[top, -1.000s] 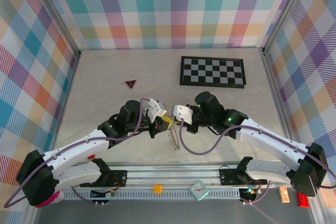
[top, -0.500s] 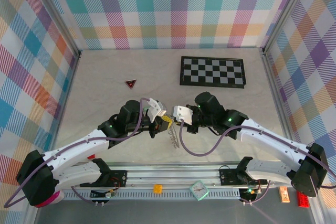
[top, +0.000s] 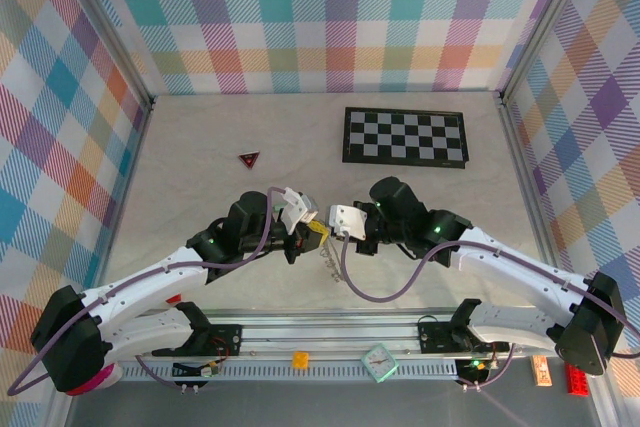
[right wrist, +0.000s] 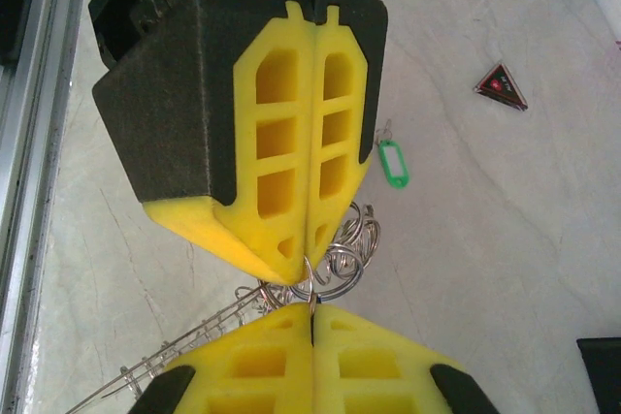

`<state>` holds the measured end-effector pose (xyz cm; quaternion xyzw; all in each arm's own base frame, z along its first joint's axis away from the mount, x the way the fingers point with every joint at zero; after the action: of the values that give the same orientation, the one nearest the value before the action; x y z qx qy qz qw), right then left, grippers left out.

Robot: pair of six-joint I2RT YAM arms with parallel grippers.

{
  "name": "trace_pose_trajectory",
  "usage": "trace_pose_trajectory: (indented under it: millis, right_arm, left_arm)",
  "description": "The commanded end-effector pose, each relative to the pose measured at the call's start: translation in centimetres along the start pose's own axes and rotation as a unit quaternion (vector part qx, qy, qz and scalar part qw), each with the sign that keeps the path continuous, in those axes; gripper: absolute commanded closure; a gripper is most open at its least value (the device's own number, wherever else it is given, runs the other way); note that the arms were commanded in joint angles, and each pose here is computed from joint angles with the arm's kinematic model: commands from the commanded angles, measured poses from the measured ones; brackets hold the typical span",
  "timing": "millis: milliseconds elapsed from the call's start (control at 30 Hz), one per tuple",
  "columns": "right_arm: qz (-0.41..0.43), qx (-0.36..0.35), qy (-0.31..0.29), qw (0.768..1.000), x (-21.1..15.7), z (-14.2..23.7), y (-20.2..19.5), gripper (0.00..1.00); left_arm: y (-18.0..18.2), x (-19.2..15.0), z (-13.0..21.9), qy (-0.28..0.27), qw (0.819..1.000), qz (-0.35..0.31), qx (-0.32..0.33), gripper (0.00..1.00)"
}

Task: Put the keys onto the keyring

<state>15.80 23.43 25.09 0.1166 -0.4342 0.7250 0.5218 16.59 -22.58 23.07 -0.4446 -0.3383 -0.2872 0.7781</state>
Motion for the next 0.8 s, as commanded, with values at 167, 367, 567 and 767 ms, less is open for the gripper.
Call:
trace_pose_trajectory:
  millis: [167,367,567,767]
  right_arm:
    - [0.015,-0.007,0.0,1.0,0.3,0.6,0.1,1.0]
    - [0.019,0.004,-0.013,1.0,0.5,0.7,0.5,1.0]
    - [0.023,0.02,-0.021,0.999,0.6,0.7,1.0,1.0]
    - [0.023,-0.008,0.003,1.0,0.3,0.4,0.4,1.0]
  left_arm:
    - [-0.9,1.4,0.2,-0.024,1.0,-0.008,-0.007,1.0]
    - [-0.8,1.3,0.1,-0.023,1.0,-0.008,-0.006,1.0]
    - [-0.8,1.4,0.1,-0.024,1.0,-0.008,-0.003,1.0]
    - [-1.0,1.4,0.1,-0.023,1.0,-0.009,-0.01,1.0]
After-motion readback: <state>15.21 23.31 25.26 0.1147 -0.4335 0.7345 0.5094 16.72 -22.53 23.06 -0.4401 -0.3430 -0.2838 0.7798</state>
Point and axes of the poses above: each hand's point on the last joint's axis, 136 mm out from that joint toward the fingers, its own z axis back along the fingers, its own y axis along the line the jaws close on, x = y × z, the point moved 8 cm from there along z, back along the fingers, and after that the axes turned 15 degrees about z, right-handed, at the moved point
